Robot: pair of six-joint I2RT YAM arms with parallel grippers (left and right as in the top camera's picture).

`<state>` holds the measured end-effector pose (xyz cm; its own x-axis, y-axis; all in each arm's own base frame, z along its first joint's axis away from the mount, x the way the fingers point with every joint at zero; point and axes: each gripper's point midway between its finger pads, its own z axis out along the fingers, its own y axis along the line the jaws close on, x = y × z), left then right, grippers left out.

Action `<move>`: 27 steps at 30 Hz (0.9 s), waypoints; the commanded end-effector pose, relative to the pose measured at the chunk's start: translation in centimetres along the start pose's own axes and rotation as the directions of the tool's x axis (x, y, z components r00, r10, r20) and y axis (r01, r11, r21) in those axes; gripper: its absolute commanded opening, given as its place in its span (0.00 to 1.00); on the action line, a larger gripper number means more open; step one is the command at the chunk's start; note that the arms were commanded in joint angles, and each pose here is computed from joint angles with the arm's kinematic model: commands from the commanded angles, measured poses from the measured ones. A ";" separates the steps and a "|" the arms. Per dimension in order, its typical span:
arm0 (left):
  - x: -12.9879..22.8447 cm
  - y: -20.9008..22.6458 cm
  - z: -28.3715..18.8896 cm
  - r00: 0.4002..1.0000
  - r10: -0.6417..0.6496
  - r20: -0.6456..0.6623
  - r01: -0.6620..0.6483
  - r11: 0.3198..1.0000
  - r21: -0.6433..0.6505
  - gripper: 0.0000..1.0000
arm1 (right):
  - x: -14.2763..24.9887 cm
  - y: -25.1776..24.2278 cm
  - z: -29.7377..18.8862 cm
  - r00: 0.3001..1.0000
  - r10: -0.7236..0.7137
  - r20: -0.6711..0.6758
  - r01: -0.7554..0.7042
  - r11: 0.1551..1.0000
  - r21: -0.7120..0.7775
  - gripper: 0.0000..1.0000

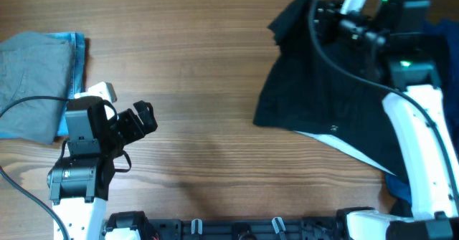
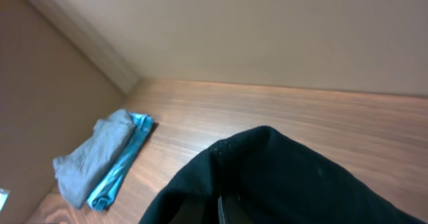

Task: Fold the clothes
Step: 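Drag the black garment leftward to the table center with the right gripper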

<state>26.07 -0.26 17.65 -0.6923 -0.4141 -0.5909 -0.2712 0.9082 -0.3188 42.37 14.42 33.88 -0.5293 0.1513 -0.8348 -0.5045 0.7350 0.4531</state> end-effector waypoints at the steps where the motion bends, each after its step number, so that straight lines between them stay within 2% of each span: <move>1: -0.9 -0.5 -0.5 1.000 0.002 0.023 -0.002 1.000 0.020 1.00 | -0.1 0.6 2.9 1.000 -0.027 0.014 0.027 0.999 -0.031 0.04; 4: -1.1 -0.6 -0.5 0.999 0.002 0.033 -0.003 1.000 0.024 1.00 | -0.2 -0.7 4.8 0.999 0.009 0.041 -0.009 1.000 0.019 0.07; 5: -1.2 -0.7 -0.5 0.999 0.002 0.037 -0.003 1.000 0.026 1.00 | 0.1 -1.5 5.5 0.999 0.013 0.038 -0.014 0.999 0.044 0.27; 6: -1.3 -0.7 -0.5 0.999 0.000 0.040 -0.001 1.000 0.027 1.00 | 0.6 -2.2 6.0 0.999 0.022 0.027 -0.023 0.998 0.062 0.64; 7: -1.3 -0.7 -0.5 0.999 0.000 0.040 -0.001 1.000 0.028 1.00 | 1.4 -2.8 6.5 0.999 0.034 0.005 -0.035 0.997 0.071 0.79; 8: -1.4 -0.8 -0.5 0.999 0.000 0.043 -0.001 1.000 0.029 1.00 | 2.3 -3.4 7.0 0.998 0.053 -0.025 -0.050 0.995 0.081 1.00; 12: -1.4 -0.7 -0.5 0.999 0.000 0.043 -0.001 1.000 0.028 1.00 | 7.3 -6.9 7.4 0.972 0.163 -0.167 -0.123 0.966 0.227 1.00; 15: -1.3 -0.7 -0.5 0.999 0.000 0.042 -0.001 1.000 0.028 1.00 | 11.8 -11.8 4.7 0.928 0.263 -0.263 -0.095 0.851 0.517 1.00; 19: -1.6 -0.9 -0.5 0.999 -0.007 0.053 0.005 0.999 0.037 1.00 | 14.6 -15.7 -0.1 0.889 0.323 -0.325 0.033 0.662 0.749 1.00; 21: -1.8 -1.2 -0.5 0.998 -0.030 0.058 0.027 0.998 0.054 1.00 | 15.6 -16.7 -2.2 0.868 0.345 -0.357 0.099 0.585 0.805 1.00; 23: -2.1 -1.3 -0.5 0.996 -0.063 0.066 0.059 0.996 0.060 1.00 | 16.3 -17.0 -3.6 0.847 0.364 -0.387 0.143 0.546 0.826 1.00; 27: -2.6 -1.6 -0.5 0.982 -0.172 0.079 0.165 0.983 0.080 1.00 | 17.8 -17.0 -5.4 0.796 0.418 -0.438 0.178 0.531 0.829 1.00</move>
<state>27.44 -0.37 19.04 -0.6304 -0.4707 -0.6172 -0.2813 0.8796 -0.3835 38.24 3.46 12.71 -0.9298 0.1448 -0.3383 0.1732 0.9834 -0.0551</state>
